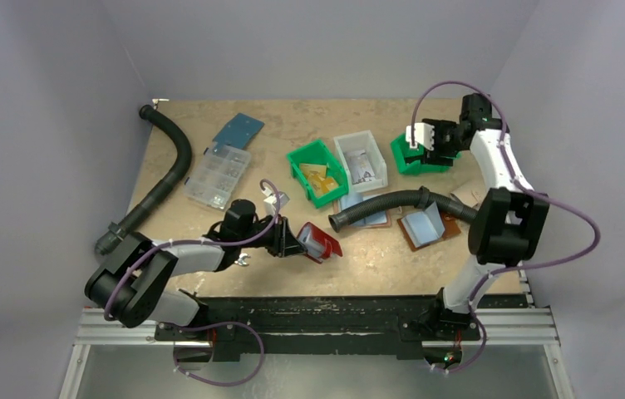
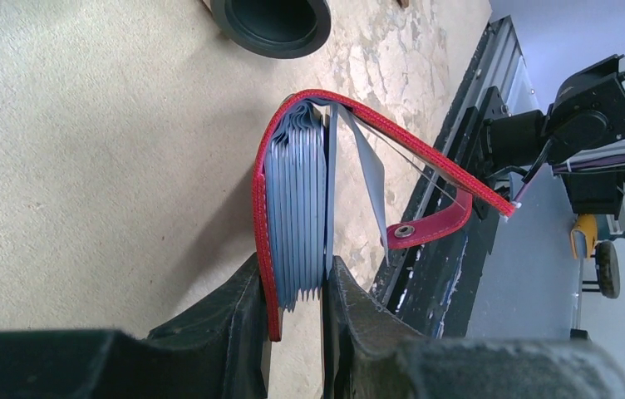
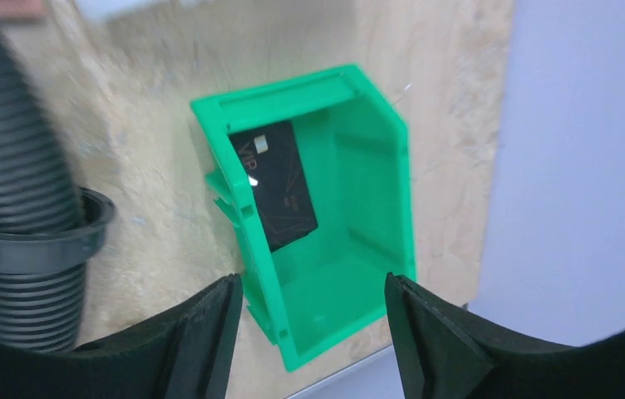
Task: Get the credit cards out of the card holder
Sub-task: Move the storage box to the center of the board, then remove the credit card from the card holder.
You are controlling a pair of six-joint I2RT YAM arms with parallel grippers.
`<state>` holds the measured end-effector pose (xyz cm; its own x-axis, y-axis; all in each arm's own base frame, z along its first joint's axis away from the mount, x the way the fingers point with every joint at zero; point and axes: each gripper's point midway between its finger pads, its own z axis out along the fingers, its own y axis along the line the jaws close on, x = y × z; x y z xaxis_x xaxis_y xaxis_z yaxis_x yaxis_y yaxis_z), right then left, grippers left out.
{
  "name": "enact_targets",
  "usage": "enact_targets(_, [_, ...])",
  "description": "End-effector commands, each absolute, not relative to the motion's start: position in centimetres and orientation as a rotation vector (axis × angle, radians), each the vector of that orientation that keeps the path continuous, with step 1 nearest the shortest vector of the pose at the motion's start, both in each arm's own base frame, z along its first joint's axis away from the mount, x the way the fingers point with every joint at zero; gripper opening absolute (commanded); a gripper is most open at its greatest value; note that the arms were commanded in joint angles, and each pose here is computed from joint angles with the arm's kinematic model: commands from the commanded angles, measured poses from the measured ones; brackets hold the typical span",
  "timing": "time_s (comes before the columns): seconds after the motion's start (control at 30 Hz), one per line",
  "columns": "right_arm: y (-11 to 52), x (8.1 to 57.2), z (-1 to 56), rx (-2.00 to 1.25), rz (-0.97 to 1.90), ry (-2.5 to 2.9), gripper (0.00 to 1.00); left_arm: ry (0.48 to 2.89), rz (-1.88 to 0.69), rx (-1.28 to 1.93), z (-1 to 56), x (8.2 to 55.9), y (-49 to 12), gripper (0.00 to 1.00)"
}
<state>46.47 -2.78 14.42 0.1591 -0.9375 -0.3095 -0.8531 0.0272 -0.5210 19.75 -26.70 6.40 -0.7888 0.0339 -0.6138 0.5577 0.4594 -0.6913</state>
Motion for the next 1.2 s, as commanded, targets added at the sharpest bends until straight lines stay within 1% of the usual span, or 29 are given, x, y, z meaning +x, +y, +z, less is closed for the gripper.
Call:
enact_targets(0.0, [3.1, 41.1, 19.7, -1.679, 0.100, 1.613, 0.72, 2.117, -1.342, 0.524, 8.7, 20.0, -27.5, 0.00])
enact_targets(0.13, [9.4, 34.8, 21.0, -1.613, 0.355, 1.553, 0.76, 2.181, -1.356, 0.510, 8.6, 19.3, -27.7, 0.00])
enact_targets(0.23, [15.7, 29.1, 21.0, -1.622, 0.621, 1.500, 0.80, 2.227, -1.370, 0.490, 8.5, 18.8, -27.8, 0.00])
enact_targets(0.37, [22.0, 21.4, 21.0, -1.704, 0.928, 1.392, 0.79, 2.287, -1.415, 0.451, 8.2, 18.0, -28.0, 0.00])
enact_targets(0.43, [23.7, 19.4, 21.3, -1.714, 0.989, 1.367, 0.76, 2.313, -1.435, 0.426, 8.1, 17.7, -28.2, 0.00])
enact_targets(0.5, [25.0, 18.4, 20.7, -1.691, 0.987, 1.418, 0.69, 2.339, -1.459, 0.398, 8.1, 17.4, -28.4, 0.00])
enact_targets(0.53, [25.8, 18.2, 20.4, -1.696, 0.960, 1.395, 0.67, 2.351, -1.473, 0.380, 8.1, 17.2, -28.5, 0.00])
enact_targets(0.73, [26.1, 15.7, 19.7, -1.753, 1.017, 1.324, 0.57, 2.387, -1.547, 0.332, 8.4, 16.3, -29.1, 0.00])
enact_targets(0.83, [26.7, 14.1, 18.5, -1.828, 1.035, 1.268, 0.46, 2.423, -1.587, 0.301, 8.3, 15.9, -29.4, 0.00])
enact_targets(0.97, [28.0, 12.6, 16.6, -1.940, 0.994, 1.244, 0.34, 2.523, -1.623, 0.229, 7.3, 15.4, -29.5, 0.00])
enact_targets(1.17, [29.4, 10.2, 13.8, -2.111, 0.913, 1.187, 0.28, 2.627, -1.709, 0.155, 6.0, 14.2, -29.7, 0.00])
